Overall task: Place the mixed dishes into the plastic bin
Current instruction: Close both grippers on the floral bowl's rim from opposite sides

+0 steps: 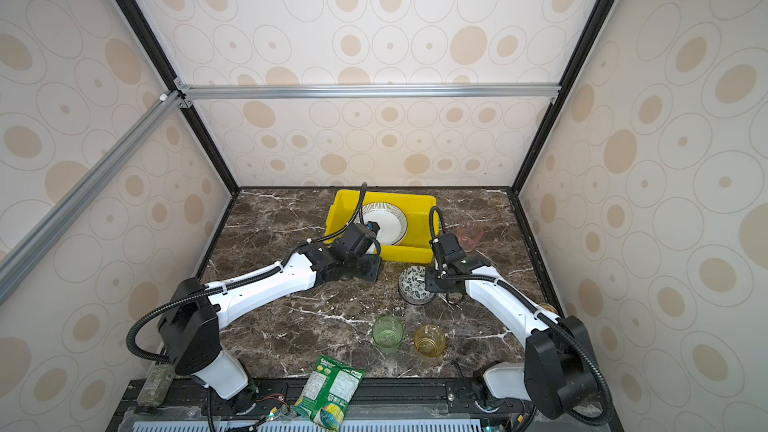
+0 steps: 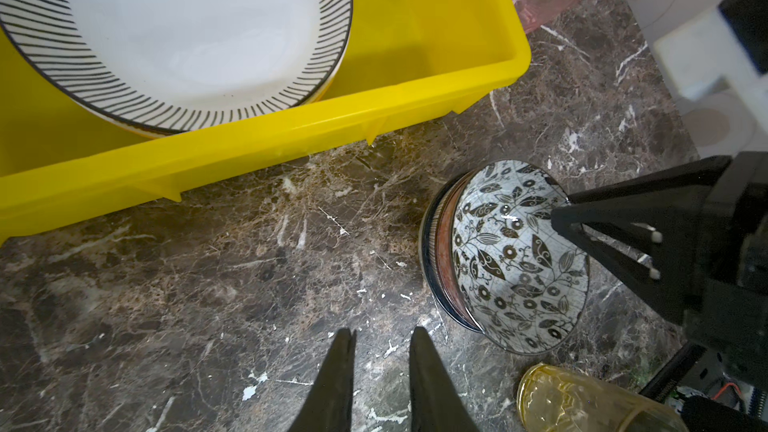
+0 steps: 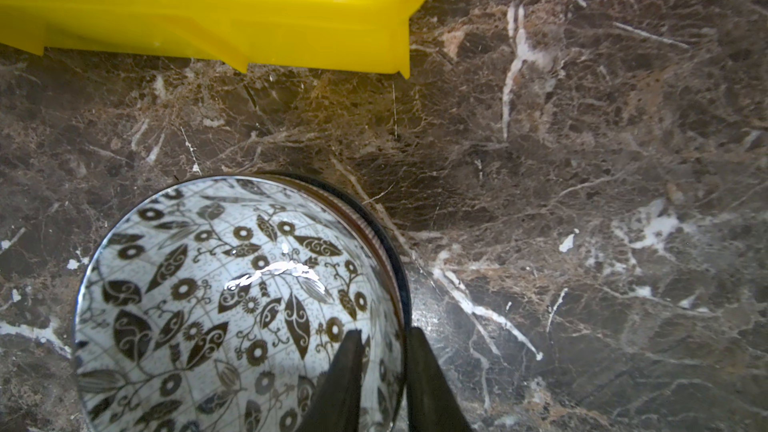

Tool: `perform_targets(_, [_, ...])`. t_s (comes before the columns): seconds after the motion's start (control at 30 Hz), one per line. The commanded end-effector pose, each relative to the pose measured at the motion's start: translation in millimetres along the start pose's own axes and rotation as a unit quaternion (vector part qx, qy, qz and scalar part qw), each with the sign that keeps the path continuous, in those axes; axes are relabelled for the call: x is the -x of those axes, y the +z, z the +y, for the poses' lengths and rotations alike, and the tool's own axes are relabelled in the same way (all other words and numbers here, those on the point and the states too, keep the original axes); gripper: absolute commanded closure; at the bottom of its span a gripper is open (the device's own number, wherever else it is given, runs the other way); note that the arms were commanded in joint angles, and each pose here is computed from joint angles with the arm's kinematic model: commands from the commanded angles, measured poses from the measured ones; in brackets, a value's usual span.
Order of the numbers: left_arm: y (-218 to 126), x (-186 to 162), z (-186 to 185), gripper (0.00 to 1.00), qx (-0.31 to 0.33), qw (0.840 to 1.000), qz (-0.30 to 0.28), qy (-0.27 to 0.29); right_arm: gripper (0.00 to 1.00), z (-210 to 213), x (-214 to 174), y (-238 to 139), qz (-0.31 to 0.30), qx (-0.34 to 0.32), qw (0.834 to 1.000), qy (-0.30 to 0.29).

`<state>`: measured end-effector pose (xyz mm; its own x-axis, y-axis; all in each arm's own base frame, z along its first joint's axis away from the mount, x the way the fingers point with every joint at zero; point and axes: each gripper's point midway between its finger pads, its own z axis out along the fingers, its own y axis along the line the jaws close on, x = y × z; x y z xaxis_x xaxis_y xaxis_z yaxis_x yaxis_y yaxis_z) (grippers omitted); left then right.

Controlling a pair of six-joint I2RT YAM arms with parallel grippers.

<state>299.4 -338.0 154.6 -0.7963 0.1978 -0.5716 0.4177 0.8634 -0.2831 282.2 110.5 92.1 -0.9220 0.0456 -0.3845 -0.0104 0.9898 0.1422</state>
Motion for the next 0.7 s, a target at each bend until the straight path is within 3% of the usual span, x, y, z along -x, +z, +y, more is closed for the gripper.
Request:
perform_targets(0.0, [-0.6, 11.8, -19.9, 0.74, -0.022, 1.0, -0.011, -0.002, 0.78, -0.3, 7.7, -2.5, -0.007, -0.003, 1.0, -0.004])
perform_targets(0.67, [35.0, -2.7, -46.6, 0.69, -0.024, 0.999, 0.028, 0.014, 0.88, 1.9, 6.5, -5.0, -0.011, 0.006, 1.0, -0.013])
